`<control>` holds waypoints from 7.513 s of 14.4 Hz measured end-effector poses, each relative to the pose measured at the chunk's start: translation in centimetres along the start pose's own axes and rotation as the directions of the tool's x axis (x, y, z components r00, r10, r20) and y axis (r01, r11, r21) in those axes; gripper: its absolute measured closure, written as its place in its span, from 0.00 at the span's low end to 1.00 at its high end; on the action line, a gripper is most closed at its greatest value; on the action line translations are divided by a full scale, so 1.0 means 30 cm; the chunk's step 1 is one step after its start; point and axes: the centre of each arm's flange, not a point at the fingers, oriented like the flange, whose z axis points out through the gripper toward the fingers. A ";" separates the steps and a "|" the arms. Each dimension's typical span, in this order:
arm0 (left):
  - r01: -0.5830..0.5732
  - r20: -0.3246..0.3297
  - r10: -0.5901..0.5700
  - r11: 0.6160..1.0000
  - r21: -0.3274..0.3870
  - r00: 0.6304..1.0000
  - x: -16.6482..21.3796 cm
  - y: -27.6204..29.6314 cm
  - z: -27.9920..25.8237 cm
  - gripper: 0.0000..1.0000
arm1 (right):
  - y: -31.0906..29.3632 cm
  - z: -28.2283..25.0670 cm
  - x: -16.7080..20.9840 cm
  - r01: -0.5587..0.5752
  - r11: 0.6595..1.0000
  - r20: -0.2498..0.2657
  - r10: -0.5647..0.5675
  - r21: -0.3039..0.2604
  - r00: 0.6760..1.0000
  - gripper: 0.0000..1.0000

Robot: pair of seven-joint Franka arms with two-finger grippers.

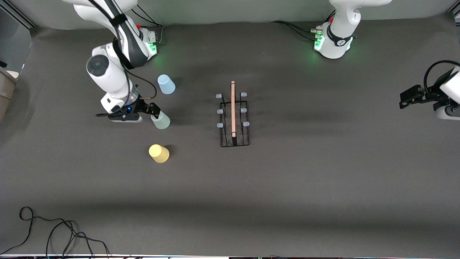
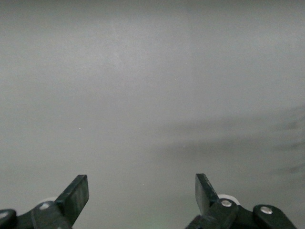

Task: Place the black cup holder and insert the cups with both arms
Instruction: 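Grasp the pale green cup with the right gripper, then carry the green cup to the rack and lower it onto a peg, then release the green cup and move the right gripper to the yellow cup, then grasp the yellow cup with the right gripper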

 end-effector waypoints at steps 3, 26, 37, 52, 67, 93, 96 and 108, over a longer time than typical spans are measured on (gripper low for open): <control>-0.001 -0.018 0.001 1.000 0.001 1.000 -0.035 0.005 -0.051 0.00 | 0.005 0.096 -0.004 -0.009 1.000 0.016 0.009 -0.012 1.000 0.00; 0.010 -0.021 -0.011 1.000 -0.009 1.000 -0.029 -0.012 -0.021 0.00 | -0.066 0.123 -0.014 -0.052 0.999 0.066 0.051 0.013 0.997 0.34; 0.011 -0.029 -0.011 1.000 -0.024 1.000 -0.014 -0.007 -0.009 0.00 | -0.405 -0.373 -0.086 -0.258 0.960 0.153 0.241 0.104 0.958 0.34; 0.011 -0.036 -0.012 0.999 -0.034 0.999 0.000 -0.004 0.003 0.00 | -0.891 -0.309 -0.216 -0.389 0.921 0.145 0.380 0.038 0.914 0.34; 0.010 -0.033 -0.011 0.999 -0.038 0.999 0.009 0.001 0.016 0.00 | -0.937 -0.226 -0.213 -0.381 0.924 0.136 0.372 0.039 0.918 0.00; 0.004 -0.042 -0.006 0.999 -0.038 0.999 0.013 0.017 0.007 0.00 | -0.196 0.147 0.507 -0.072 0.996 -0.016 0.071 -0.055 0.997 0.00; 0.004 -0.042 -0.006 0.999 -0.038 0.999 0.014 0.017 0.007 0.00 | -0.163 0.147 0.520 -0.071 0.996 -0.015 0.071 -0.057 0.997 0.00; 0.015 -0.045 -0.017 0.999 -0.039 0.999 0.040 0.052 0.032 0.00 | -0.143 0.135 0.522 -0.063 0.996 0.028 0.065 -0.068 0.997 0.00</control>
